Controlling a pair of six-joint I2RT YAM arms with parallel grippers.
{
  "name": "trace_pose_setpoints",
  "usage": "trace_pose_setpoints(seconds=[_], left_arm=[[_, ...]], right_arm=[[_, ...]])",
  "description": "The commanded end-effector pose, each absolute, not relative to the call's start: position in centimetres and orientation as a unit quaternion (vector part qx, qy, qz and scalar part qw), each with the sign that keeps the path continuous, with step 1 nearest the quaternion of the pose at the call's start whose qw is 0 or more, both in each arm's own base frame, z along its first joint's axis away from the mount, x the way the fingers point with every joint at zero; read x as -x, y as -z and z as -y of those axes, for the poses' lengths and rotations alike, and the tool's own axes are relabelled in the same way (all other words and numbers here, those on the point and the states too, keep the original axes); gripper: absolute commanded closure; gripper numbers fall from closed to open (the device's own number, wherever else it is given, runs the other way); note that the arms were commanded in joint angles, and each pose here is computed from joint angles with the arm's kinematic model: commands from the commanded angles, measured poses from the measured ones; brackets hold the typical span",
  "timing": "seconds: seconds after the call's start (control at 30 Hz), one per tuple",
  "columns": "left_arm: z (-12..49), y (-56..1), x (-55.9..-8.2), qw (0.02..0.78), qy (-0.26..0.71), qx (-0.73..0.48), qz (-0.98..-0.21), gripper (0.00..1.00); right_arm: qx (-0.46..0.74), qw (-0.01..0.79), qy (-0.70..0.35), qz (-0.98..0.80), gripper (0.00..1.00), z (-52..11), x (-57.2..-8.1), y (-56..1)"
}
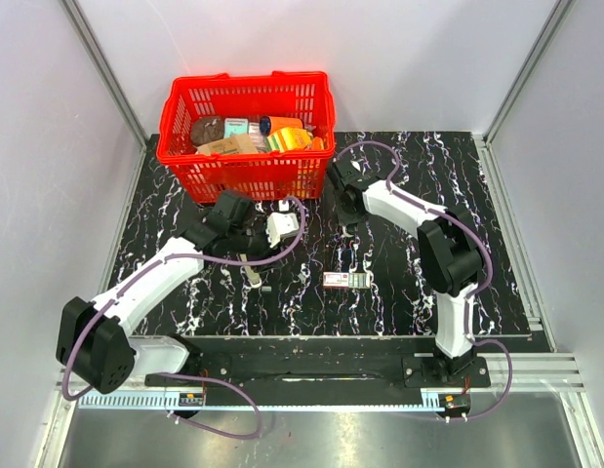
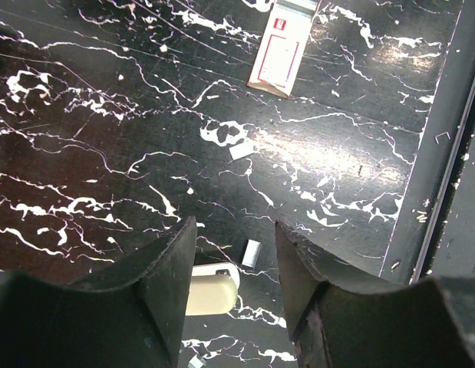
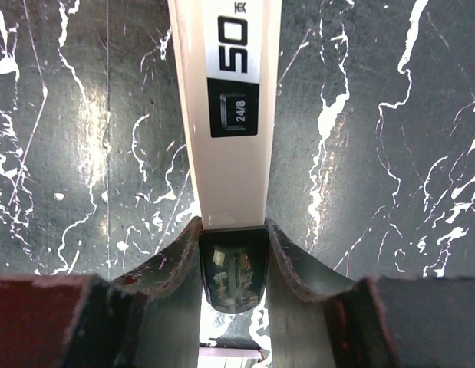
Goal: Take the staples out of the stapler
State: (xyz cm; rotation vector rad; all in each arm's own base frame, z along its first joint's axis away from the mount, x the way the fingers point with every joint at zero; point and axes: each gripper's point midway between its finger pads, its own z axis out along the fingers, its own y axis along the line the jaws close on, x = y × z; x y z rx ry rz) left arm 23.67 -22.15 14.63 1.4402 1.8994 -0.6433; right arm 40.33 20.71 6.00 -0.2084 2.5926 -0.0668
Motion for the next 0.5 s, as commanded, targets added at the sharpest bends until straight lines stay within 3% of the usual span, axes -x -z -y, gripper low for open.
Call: trace_pose_setpoints(seconds=[0.0,0.37,0.47], left_arm=[[22.2,-16.6,-23.8,0.364,0.239,-0.557,-0.707,0.5],[21.7,-17.1,-23.7,0.376,0.23,-0.555,-0.706,0.47],[21.8,-17.1,-23.8,0.375,0.232,-0.552,-0.707,0.47]], right_arm=[[0.085,0.241,0.014,-0.967,1.0,-20.8,-40.2,-6.2],[0.078,0.25,0.012,-0.965,0.42,-20.7,-40.5,-6.2],[0.074,0.275,0.012,-0.959,0.34,-20.5,-41.0,-7.7]])
